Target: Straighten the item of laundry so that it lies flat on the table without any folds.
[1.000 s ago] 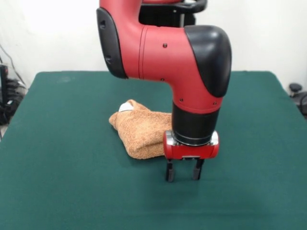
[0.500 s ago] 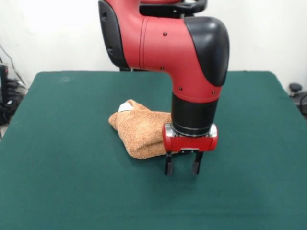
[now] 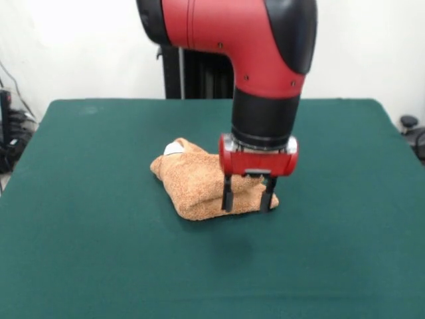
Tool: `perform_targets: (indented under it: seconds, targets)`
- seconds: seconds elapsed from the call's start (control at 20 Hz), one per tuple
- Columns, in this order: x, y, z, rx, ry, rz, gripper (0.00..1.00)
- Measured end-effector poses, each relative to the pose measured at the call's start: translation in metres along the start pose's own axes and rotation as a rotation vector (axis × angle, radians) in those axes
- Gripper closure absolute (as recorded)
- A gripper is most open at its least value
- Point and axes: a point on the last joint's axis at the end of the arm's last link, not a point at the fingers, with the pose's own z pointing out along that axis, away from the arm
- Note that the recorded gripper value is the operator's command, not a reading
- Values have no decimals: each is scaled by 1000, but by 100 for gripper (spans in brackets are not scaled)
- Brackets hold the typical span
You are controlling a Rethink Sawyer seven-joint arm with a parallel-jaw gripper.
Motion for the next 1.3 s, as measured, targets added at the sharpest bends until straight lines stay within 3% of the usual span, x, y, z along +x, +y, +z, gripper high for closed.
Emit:
perform_targets:
  seconds: [0.4,1.3]
  targets:
    - [-16,5,-44,11,-52,-12,0]
    - [-10,2,-39,13,-60,-7,0]
